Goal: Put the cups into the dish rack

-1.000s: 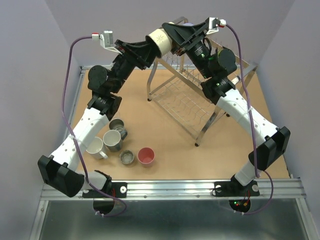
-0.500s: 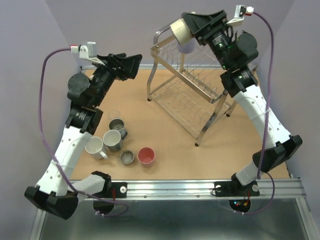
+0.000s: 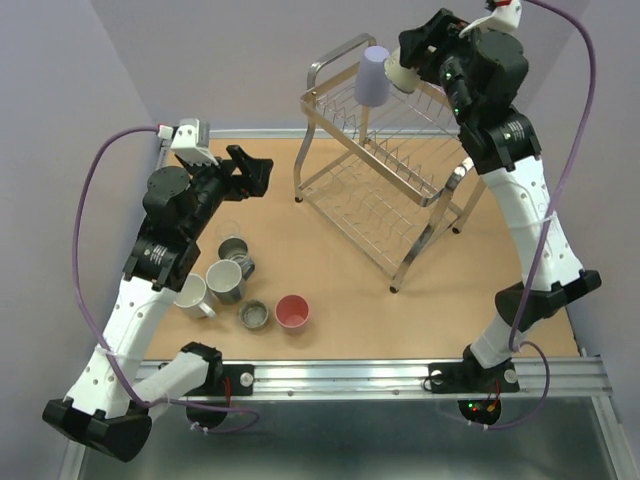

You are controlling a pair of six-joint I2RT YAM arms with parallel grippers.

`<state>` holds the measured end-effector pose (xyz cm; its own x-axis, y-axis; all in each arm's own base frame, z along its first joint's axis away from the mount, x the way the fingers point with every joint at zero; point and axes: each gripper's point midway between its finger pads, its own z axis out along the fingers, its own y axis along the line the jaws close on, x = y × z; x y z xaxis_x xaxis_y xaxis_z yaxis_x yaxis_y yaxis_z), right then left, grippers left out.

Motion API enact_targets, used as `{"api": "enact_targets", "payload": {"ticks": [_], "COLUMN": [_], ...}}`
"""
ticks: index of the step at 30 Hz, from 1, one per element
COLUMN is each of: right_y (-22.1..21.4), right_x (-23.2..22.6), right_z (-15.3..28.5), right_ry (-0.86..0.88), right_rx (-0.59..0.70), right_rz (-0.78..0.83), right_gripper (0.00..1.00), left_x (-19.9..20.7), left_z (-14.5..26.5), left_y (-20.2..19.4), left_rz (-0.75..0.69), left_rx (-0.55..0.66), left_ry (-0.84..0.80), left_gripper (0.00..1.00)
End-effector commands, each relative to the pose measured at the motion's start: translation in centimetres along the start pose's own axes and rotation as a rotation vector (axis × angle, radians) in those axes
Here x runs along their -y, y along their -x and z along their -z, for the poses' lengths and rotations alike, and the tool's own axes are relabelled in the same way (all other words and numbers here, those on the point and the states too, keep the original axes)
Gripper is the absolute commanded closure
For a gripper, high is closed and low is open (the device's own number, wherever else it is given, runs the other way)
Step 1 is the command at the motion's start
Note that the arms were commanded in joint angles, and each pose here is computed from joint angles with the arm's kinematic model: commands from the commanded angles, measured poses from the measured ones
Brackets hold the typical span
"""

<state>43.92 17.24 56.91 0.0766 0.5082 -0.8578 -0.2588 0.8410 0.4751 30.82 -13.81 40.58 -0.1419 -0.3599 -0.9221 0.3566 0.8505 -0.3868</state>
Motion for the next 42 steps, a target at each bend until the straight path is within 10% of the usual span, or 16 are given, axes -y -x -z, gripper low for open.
{"api": "enact_targets", "payload": {"ticks": [1,29,35,42], "right_y": [-3.3,-9.1,-8.9,-8.6], "right_x": [3.7,11.4,11.2,10.6], "right_z": [0.0,-2.3,-3.0,-3.5], "right_ry": [-0.191,-0.466,-0.442,-0.422], "right_rx": [-0.094,0.040,0.074,0.100], "right_rz": [0.243,0.442,0.492,0.475], "right_gripper": [0.99,0.99,0.22,0.00], "left_x": [-0.3,-0.9,-1.2,-1.4], "left_z": [1.3,3.1,3.0,2.7], "left_y": [-1.2,-3.7,-3.7,-3.7], "left_rz": [-0.008,-0.019,-0.021,-0.024], "left_rx": [-0.027,-0.168,-0.165,-0.172], "left_ry": [-0.002,0.033,0.044,0.059], "left_gripper": [0.05,0.10,0.10,0.11]}}
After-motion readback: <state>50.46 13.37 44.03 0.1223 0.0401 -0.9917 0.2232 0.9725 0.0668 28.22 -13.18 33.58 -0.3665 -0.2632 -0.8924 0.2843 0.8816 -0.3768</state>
